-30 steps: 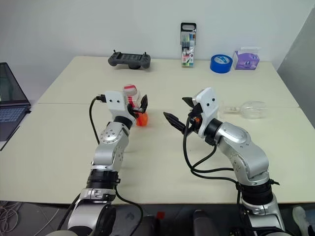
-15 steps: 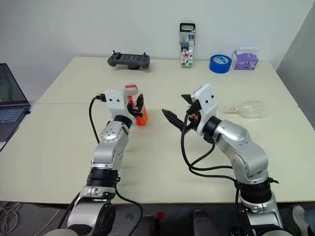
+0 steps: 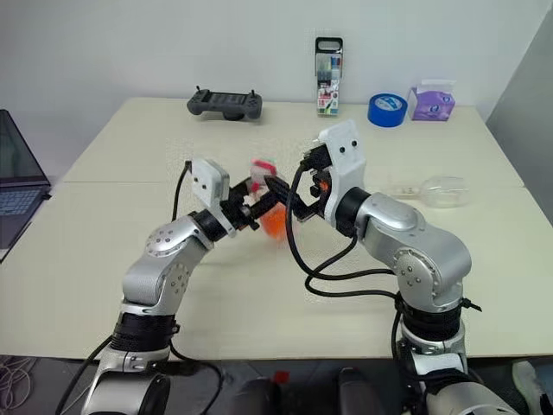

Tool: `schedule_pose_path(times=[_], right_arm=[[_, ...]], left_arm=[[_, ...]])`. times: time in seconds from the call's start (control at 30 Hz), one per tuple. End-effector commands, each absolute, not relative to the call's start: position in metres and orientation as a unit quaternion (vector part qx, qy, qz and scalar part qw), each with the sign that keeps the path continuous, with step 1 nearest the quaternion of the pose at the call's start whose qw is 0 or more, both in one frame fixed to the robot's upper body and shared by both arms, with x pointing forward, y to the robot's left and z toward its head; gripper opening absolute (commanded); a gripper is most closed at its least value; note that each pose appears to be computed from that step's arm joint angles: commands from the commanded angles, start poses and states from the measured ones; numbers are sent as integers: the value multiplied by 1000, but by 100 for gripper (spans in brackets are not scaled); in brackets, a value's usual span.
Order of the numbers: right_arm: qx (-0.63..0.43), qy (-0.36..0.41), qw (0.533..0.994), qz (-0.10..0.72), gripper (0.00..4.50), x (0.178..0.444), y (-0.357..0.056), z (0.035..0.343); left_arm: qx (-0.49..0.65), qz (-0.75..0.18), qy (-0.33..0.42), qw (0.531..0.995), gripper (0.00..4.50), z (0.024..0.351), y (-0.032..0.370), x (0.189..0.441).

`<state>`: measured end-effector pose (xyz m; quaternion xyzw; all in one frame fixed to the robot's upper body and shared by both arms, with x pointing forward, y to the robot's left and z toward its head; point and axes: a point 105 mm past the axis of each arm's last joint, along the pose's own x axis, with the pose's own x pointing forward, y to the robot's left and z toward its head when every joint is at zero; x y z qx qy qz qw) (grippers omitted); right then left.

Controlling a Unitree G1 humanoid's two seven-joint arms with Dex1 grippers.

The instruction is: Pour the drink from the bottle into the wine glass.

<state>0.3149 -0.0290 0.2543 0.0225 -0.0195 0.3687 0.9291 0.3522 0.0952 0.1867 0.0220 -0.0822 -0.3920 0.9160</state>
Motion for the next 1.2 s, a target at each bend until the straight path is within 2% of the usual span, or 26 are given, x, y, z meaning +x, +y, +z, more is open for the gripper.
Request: schedule_pose_path(times=[0.03, 0.57, 0.67, 0.87, 0.93, 1.0, 1.07, 1.1, 1.17, 1.2], right_arm=[[23, -30, 926, 376, 450, 305, -25, 257], [8, 7, 940, 340, 450, 306, -20, 238], [7, 5, 945, 328, 392, 308, -23, 238], [-5, 12, 945, 326, 193, 306, -27, 235], [-13, 10, 942, 335, 189, 305, -30, 235], [-36, -8, 918, 396, 189, 297, -31, 241], [-31, -14, 855, 518, 189, 273, -31, 247], [-27, -14, 833, 553, 189, 265, -32, 249], [-55, 10, 746, 664, 189, 235, -41, 243], [-66, 20, 718, 693, 189, 227, -45, 241]], left_arm=[[31, -417, -116, 901, 211, 203, 85, 341], [20, -483, -124, 867, 211, 201, 71, 323], [24, -495, -120, 860, 211, 199, 68, 320], [25, -503, -117, 856, 211, 196, 66, 318], [29, -513, -116, 850, 211, 196, 64, 316], [28, -528, -115, 841, 211, 198, 61, 313], [25, -553, -110, 825, 211, 199, 57, 307], [25, -561, -108, 820, 211, 200, 56, 306], [28, -587, -100, 803, 210, 199, 50, 298], [28, -594, -97, 798, 210, 198, 49, 296]])
